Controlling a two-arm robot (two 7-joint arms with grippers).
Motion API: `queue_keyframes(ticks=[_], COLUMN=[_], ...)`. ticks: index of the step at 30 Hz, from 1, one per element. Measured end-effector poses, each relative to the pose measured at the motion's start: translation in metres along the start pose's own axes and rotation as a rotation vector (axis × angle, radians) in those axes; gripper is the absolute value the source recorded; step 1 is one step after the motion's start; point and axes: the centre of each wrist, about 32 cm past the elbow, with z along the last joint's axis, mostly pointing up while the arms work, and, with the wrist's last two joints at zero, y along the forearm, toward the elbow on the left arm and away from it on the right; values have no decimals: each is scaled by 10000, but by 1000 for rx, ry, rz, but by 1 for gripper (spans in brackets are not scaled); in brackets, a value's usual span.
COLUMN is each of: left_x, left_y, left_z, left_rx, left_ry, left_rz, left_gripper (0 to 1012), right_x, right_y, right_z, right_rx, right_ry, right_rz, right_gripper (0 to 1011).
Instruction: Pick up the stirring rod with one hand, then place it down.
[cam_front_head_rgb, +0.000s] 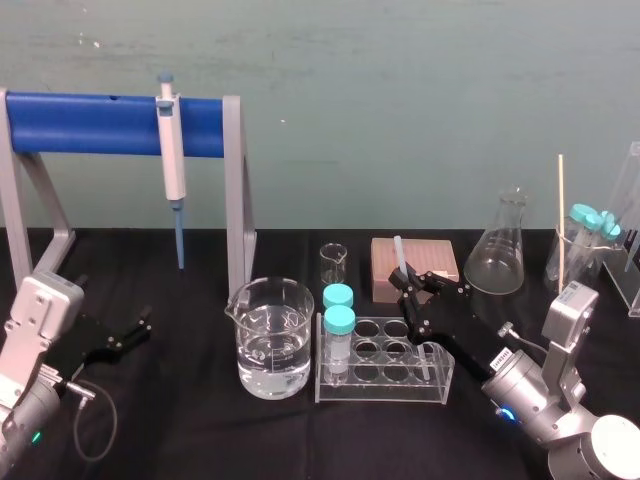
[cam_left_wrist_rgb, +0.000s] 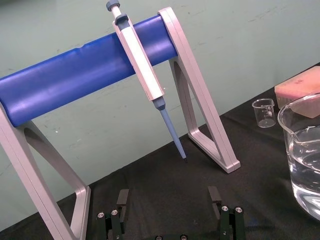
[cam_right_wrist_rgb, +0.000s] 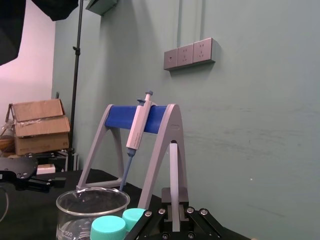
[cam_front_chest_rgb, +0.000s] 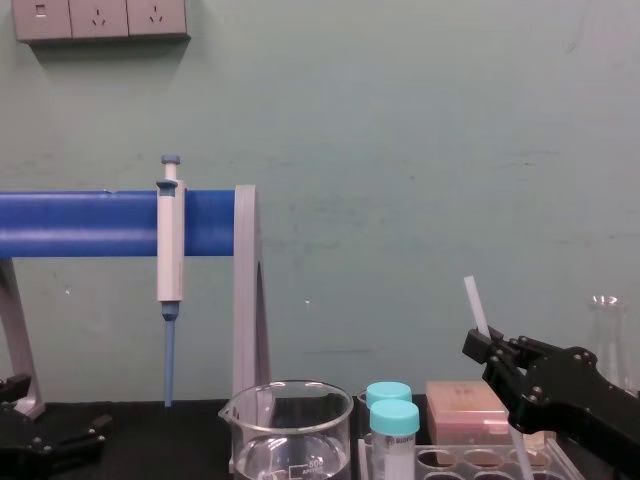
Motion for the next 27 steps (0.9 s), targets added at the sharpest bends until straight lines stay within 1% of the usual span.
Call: queue_keyframes(ticks=[16, 18, 20, 22, 23, 24, 26, 27], left_x=[0, 0, 0, 0, 0, 0, 0, 0], left_y=[0, 0, 0, 0, 0, 0, 0, 0], left_z=[0, 0, 0, 0, 0, 0, 0, 0], left_rx=[0, 0, 0, 0, 0, 0, 0, 0], left_ry=[0, 0, 0, 0, 0, 0, 0, 0], left_rz=[0, 0, 0, 0, 0, 0, 0, 0], left_gripper=[1000, 1000, 1000, 1000, 1000, 1000, 1000, 1000], right_x=[3, 3, 3, 3, 3, 4, 3, 3], right_y=[-2, -2, -2, -1, -1, -1, -1, -1], right_z=[3, 3, 3, 4, 4, 4, 4, 4], right_rx=[1, 1, 2, 2, 2, 2, 2, 2], right_ry=[-2, -2, -3, -3, -3, -3, -3, -3], right_rz=[-1, -1, -2, -1, -1, -1, -1, -1], right_gripper=[72, 87, 156, 188, 242, 272, 312, 373])
